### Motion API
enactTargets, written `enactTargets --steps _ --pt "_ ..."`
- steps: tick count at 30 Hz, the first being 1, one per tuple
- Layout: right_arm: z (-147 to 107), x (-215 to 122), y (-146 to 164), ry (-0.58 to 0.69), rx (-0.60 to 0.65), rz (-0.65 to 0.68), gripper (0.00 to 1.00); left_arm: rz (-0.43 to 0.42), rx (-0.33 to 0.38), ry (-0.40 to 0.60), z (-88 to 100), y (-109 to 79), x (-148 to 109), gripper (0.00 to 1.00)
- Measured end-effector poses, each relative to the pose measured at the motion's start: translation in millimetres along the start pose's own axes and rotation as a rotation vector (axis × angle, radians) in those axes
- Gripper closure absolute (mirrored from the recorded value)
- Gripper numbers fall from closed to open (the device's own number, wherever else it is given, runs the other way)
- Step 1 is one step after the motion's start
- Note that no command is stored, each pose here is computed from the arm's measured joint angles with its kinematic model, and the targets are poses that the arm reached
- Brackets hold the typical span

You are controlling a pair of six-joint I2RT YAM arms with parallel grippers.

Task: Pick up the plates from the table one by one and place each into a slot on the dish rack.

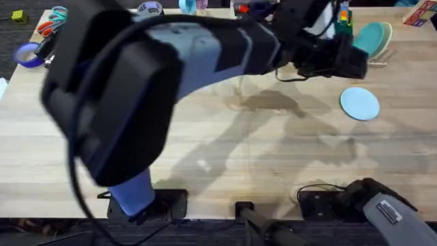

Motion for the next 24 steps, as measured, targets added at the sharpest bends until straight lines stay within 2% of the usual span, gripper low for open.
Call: enactTargets --steps 8,14,18,24 --pt "0 0 0 0.000 0.001 0.000 0.007 -0.022 -0.036 0.075 0.7 -11.2 40 0.963" --pt "0 0 0 0.000 0.001 0.000 0.007 0.020 -0.079 0.125 -10.4 -3.6 66 0.963" --pt "0 0 0 0.000 0.005 0.000 0.007 0.064 -0.103 0.131 -18.6 1.3 73 0.963" --pt "0 0 0 0.000 0.005 0.000 0.007 0.087 -0.103 0.107 -15.4 4.0 78 0.964"
Point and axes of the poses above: each hand's point on the last joint's axis, 136 mm out from that joint toward the fingers, its own x axis out along the fingers, its own y axis along the line the jaws close on, z = x × y, the point moved 2 cm from there along -x, back along the fingers, and after that the axes turned 1 degree about x, right-handed, at the moved point
